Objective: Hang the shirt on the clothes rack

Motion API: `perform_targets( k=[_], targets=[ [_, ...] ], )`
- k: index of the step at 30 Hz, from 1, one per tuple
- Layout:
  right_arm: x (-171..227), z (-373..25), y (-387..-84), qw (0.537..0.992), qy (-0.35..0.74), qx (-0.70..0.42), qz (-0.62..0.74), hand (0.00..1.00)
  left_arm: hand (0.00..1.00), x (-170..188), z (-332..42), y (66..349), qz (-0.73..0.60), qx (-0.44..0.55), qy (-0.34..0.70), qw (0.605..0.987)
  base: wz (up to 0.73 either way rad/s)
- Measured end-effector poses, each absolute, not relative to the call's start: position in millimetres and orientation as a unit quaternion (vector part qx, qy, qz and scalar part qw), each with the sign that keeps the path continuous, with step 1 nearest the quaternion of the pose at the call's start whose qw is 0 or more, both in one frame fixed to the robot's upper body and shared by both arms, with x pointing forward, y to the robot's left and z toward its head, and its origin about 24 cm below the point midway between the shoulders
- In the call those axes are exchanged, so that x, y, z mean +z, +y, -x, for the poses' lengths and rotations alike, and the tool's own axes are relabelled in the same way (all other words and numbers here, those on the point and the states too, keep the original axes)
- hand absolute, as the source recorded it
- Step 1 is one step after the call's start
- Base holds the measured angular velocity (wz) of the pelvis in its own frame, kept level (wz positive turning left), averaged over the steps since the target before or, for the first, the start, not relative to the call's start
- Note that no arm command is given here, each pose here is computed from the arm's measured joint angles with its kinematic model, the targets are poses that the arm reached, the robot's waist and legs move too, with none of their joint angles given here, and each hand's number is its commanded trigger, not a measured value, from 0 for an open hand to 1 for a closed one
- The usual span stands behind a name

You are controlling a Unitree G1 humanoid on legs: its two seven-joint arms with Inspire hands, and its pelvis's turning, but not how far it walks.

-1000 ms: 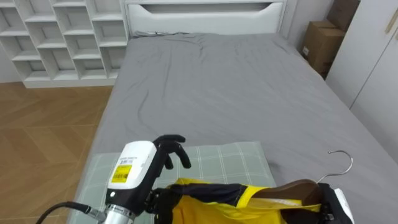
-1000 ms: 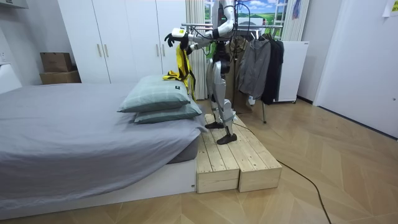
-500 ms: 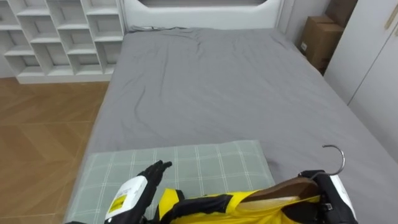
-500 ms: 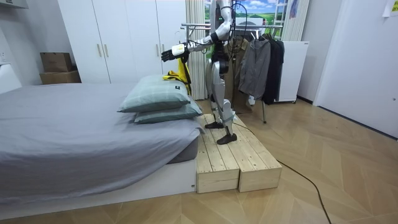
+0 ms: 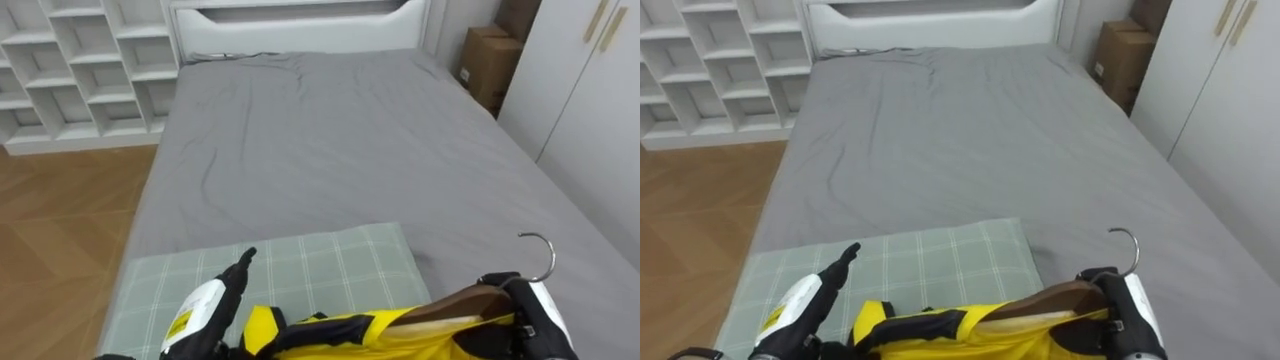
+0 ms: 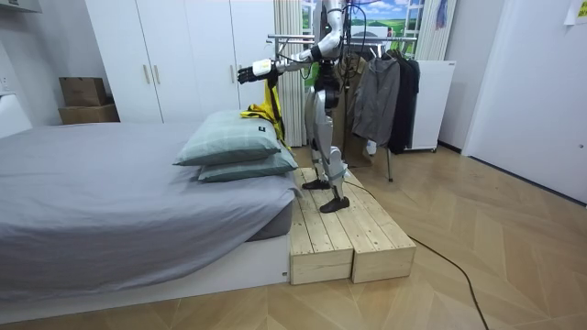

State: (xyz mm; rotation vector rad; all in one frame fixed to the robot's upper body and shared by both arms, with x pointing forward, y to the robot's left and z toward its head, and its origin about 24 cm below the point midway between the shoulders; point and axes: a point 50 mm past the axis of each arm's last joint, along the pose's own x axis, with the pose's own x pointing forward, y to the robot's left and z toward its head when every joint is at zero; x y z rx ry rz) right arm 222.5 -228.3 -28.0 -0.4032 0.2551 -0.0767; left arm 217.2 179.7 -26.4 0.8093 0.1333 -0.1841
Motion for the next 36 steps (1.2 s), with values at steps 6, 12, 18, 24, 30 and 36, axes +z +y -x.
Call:
perform_targets(
  k=[6,12,18,24,30,36],
  targets=[
    [-27.2,-222.6,-230.5,0.971,0.125,-0.046,0.201,1.0,0.0,-25.6,-217.6,179.0,-0.369,-0.085,0.067,0.923,-0.09],
    [-26.2,-222.4,-234.1,0.97,0.124,-0.054,0.203,1.0,0.0,-26.9,-217.3,177.8,-0.362,-0.104,0.077,0.923,-0.05],
    [-32.2,-216.9,-235.8,0.967,0.138,-0.054,0.207,1.0,0.0,-29.5,-214.2,178.7,-0.343,-0.111,0.089,0.928,-0.18],
    [-59.7,-200.4,-243.2,0.955,0.209,-0.051,0.206,1.0,0.0,-37.8,-205.0,193.5,-0.342,-0.096,0.121,0.927,-0.55],
    [-69.4,-200.3,-247.5,0.95,0.236,-0.057,0.196,1.0,0.0,-35.3,-207.3,196.3,-0.326,-0.088,0.116,0.934,-0.9],
    [-73.3,-200.3,-251.6,0.943,0.247,-0.07,0.213,1.0,0.0,-30.8,-214.8,190.1,-0.288,-0.077,0.103,0.949,-0.56]
  ],
)
